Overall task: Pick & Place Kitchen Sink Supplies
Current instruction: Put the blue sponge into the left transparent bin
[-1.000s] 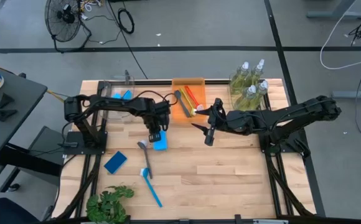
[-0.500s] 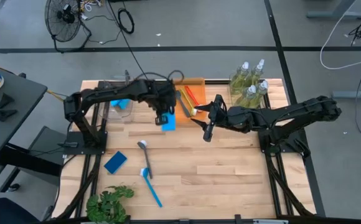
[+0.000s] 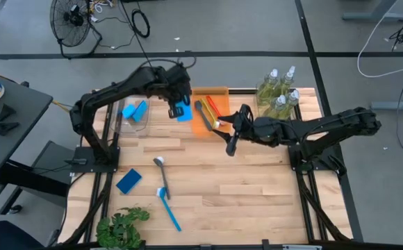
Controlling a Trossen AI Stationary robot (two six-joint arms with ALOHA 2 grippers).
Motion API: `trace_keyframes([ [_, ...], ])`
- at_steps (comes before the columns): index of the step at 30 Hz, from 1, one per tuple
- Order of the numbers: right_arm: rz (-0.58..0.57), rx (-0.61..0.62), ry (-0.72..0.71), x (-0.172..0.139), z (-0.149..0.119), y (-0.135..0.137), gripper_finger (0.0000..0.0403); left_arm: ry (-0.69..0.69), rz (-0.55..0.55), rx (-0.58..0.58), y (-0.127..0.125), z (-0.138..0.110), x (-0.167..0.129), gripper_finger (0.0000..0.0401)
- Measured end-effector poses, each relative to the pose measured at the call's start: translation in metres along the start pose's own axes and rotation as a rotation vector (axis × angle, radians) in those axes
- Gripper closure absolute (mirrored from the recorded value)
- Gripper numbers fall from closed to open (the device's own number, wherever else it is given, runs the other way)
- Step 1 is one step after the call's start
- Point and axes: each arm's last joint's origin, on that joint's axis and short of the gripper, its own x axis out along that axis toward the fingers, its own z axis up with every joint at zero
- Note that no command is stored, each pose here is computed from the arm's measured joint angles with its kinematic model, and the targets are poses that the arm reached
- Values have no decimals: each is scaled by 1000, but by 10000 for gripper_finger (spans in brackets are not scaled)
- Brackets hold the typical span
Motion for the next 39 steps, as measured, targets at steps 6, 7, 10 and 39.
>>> trace_keyframes([
  [6, -31, 3, 10, 4, -1, -8, 163, 103, 92, -112, 21, -12, -9, 401],
  [7, -36, 4, 11, 4, -1, -9, 163, 124, 102, -134, 23, -15, -7, 401],
  [10, -45, 6, 11, 5, -1, -12, 163, 163, 111, -189, 32, -26, -4, 401],
  [39, -87, 8, 28, 10, -2, -23, 163, 472, 325, -381, 58, -148, -10, 401],
])
